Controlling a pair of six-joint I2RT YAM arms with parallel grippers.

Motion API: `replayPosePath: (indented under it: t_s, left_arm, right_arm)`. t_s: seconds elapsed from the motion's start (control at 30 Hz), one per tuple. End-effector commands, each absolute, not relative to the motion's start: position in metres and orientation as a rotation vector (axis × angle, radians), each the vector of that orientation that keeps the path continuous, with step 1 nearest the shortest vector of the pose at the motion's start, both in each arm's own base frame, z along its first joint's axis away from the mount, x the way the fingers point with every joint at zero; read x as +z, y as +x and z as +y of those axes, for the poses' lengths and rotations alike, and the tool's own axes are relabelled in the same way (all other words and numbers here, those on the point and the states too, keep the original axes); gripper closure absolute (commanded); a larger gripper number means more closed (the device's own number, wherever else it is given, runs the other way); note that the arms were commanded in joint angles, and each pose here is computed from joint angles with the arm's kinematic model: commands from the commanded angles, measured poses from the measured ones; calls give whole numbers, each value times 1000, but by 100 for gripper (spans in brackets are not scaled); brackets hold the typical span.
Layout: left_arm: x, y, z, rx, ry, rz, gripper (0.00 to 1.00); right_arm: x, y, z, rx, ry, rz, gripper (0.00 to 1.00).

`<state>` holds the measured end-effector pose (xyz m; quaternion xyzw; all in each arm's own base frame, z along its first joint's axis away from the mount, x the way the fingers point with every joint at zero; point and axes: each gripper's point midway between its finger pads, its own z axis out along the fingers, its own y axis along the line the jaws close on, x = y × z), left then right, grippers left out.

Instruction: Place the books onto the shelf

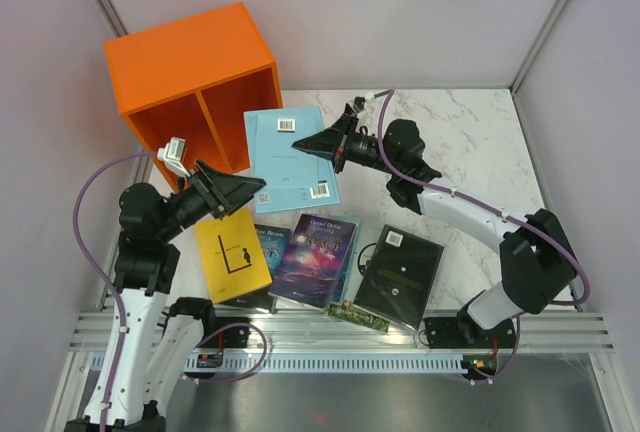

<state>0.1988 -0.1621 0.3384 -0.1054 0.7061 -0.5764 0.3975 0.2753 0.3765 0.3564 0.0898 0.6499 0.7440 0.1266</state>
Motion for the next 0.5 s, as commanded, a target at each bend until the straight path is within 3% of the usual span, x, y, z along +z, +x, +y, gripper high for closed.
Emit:
replayPosePath:
  t_s: [0.0,0.33,0.4,0.47]
  left_arm:
    - [361,196,-169,-1569,-237,1754,44]
    - [375,200,-180,-1594,-149,1779,47]
    - [374,202,-185,-1596,-128,1794,51]
    - [375,204,-187,-1595,-121,1801,67]
  right_arm:
    - [416,263,367,2311,159,1647,100]
    - [417,272,375,2326,151,1640,100]
    - [417,273,376,2330,154,1640,100]
    - [417,275,377,2335,149,1638,100]
